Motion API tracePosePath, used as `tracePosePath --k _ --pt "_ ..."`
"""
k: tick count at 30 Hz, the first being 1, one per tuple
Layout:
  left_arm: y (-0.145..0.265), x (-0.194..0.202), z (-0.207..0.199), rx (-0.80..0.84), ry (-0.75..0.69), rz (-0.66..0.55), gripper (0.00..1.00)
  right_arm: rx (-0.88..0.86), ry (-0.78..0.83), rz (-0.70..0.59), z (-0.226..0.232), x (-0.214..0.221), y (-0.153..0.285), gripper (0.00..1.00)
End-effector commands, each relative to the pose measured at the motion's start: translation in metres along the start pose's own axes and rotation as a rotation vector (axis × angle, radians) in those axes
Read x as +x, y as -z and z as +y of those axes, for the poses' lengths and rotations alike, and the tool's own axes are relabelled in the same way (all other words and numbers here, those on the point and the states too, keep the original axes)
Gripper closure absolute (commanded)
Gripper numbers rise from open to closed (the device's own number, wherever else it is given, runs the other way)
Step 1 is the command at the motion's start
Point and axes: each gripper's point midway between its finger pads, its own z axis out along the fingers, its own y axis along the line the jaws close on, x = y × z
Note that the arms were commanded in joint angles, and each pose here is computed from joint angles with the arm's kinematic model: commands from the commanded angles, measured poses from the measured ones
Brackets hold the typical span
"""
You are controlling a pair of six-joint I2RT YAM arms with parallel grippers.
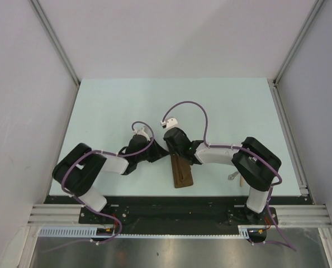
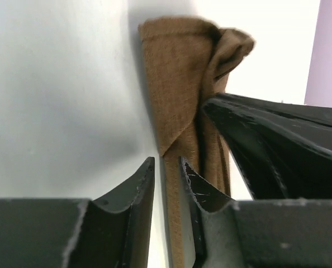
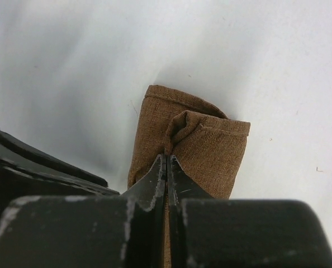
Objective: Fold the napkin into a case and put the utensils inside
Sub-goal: Stuff the smaller-rectangle-folded napkin at the center of the board.
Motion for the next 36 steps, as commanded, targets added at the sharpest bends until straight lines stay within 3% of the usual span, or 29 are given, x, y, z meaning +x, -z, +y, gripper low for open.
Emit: tracePosePath --k 1,10,15,20,25,27,31,36 --pt "0.010 -0.023 0.001 -0.033 -0.069 -0.032 0.72 -0.047 -0.023 -0.048 0.002 -0.019 0.009 1.00" --pt "-0.006 -0.048 -0.033 0.089 -0.074 -0.047 0.83 -0.074 -0.047 -0.041 0.000 -0.018 0.012 1.00" --pt "-0.019 -0.054 -0.044 0.124 -0.056 -0.055 0.84 -0.079 -0.061 -0.038 0.001 -0.016 0.012 1.00" --pt "-0.041 -0.041 -0.024 0.073 -0.043 0.003 0.89 -0.074 -0.079 -0.033 0.000 -0.012 0.009 1.00" --pt "-0.038 -0.038 -0.013 0.038 -0.081 -0.001 0.91 -0.091 -0.114 -0.036 -0.002 -0.012 0.004 1.00" --pt "-0.030 -0.043 -0.023 0.062 -0.116 -0.012 0.89 -0.116 -0.123 -0.035 0.000 -0.012 0.005 1.00" --pt "-0.015 -0.047 -0.048 0.129 -0.168 -0.002 0.69 -0.136 -0.132 -0.040 -0.005 -0.010 0.013 1.00" --pt "-0.004 -0.055 -0.060 0.134 -0.268 -0.028 0.61 -0.224 -0.174 -0.039 -0.005 -0.010 0.019 1.00"
